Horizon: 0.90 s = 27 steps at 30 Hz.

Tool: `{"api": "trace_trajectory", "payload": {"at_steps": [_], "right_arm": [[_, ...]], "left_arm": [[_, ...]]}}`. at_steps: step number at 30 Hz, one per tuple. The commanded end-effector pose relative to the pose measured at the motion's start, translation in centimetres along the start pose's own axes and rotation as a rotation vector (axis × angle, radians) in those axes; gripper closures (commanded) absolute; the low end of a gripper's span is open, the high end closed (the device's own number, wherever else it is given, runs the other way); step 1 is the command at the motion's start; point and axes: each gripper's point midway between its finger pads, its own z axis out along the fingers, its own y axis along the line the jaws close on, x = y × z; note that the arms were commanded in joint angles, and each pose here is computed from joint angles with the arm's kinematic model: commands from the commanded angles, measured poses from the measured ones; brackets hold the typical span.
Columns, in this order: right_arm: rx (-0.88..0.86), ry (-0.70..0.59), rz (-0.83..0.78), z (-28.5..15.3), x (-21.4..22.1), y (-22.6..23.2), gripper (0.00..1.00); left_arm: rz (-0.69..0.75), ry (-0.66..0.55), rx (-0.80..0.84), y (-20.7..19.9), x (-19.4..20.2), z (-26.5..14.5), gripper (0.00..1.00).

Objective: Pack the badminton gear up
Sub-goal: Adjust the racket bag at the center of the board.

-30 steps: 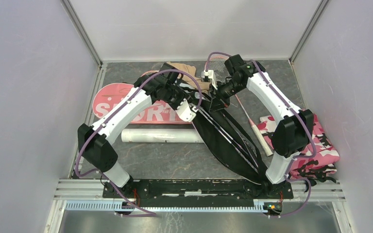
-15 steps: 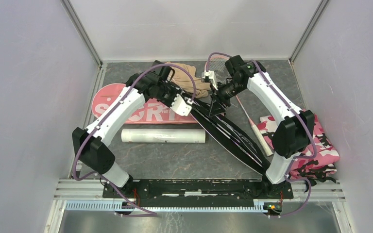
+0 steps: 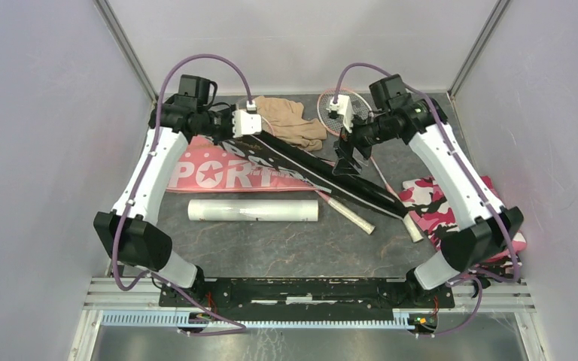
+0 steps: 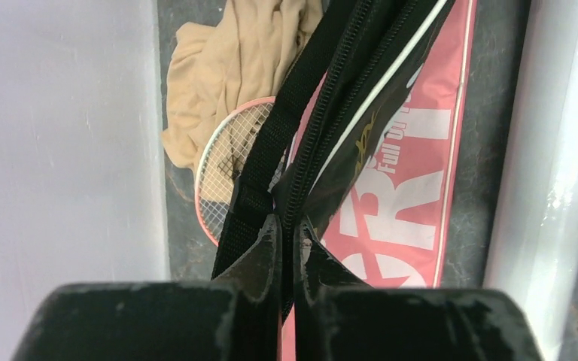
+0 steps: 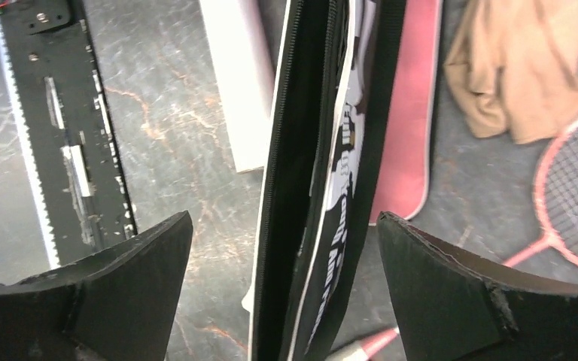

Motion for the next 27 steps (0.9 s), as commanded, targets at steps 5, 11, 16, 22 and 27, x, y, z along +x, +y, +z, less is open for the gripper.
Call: {"api": "trace_trajectory", "payload": {"at_steps": [5, 11, 16, 22, 27], "right_arm": [[0.184, -0.006, -0.116, -1.4, -0.3, -0.9, 0.02], [0.204, 0.048, -0.185, 0.3, 0.3, -1.2, 0.02], [0.250, 0.099, -0.238, 2.1, 0.9, -1.7, 0.02], [0.224, 0.156, -0.230, 4.1, 3.1, -1.5, 0.02], [0.262, 0.198, -0.233, 5.0, 5.0, -2.3, 0.02]], "left_arm": [[-0.135, -0.308, -0.131, 1.7, -6.3, -4.0, 0.98], [-0.162, -0.410, -0.123, 0.6, -7.8, -3.9, 0.98], [-0.194, -0.461, -0.072, -0.7, -8.3, -3.5, 0.98], [-0.221, -0.480, -0.044, -1.4, -8.5, -3.2, 0.98], [-0.215, -0.502, -0.023, -2.0, -8.6, -3.0, 0.98]]}}
